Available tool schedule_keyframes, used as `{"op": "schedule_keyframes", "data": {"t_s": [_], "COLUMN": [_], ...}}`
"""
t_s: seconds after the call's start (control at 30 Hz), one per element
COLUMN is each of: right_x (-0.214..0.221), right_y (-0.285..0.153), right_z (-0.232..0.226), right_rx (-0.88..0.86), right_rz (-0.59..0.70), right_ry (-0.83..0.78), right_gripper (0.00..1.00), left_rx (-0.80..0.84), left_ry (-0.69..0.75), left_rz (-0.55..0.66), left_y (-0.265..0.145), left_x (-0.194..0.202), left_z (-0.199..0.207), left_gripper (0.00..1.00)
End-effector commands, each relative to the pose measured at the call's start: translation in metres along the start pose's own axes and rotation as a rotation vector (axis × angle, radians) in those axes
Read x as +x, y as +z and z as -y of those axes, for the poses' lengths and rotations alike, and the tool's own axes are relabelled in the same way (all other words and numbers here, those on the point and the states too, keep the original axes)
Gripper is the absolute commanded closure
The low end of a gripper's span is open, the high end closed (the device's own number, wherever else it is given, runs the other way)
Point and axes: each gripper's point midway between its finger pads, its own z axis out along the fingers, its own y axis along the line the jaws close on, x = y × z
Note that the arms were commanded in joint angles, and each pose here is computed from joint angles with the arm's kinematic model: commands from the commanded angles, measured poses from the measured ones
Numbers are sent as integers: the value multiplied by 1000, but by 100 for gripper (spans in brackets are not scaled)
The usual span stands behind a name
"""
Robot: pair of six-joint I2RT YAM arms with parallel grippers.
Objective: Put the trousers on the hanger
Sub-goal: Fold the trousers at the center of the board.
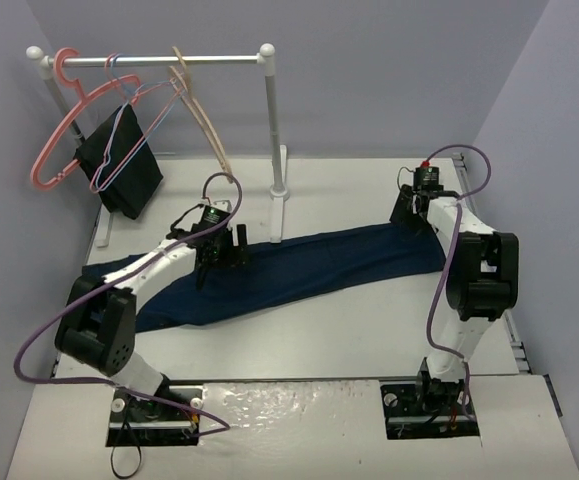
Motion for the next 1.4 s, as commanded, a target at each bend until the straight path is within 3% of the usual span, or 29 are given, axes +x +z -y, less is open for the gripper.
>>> {"op": "schedule_keyframes", "data": {"t_s": [0.0, 0.27, 0.5, 0.63, 0.73, 0.9, 1.07, 1.37], "right_x": [11, 11, 32, 38, 25, 19, 54, 137], "right_y": [23, 51, 39, 13, -15, -47, -35, -27], "right_z": [-1, 22, 44, 29, 0, -61, -98, -74], "right_rx": [1, 119, 208, 182, 107, -20, -84, -48], "right_rz": [-22, -26, -74, -47, 20, 91, 17, -125], "right_ry": [7, 0, 56, 32, -38, -160, -217, -214], "right_gripper": [51, 51, 50, 51, 51, 51, 50, 50], "left_rx": [-37, -276, -354, -253, -110, 68, -10, -145], "left_ry": [-101, -289, -410, -295, -152, -15, -31, -126], "left_rz": [59, 31, 29, 107, 200, 232, 157, 52], "left_y": [19, 30, 13, -10, -36, -52, -29, -5], "left_x": [-12, 18, 44, 26, 0, -7, 13, 53], "left_z": [1, -65, -101, -79, -39, 10, 0, -31], "left_gripper": [23, 23, 23, 23, 23, 23, 23, 23]}}
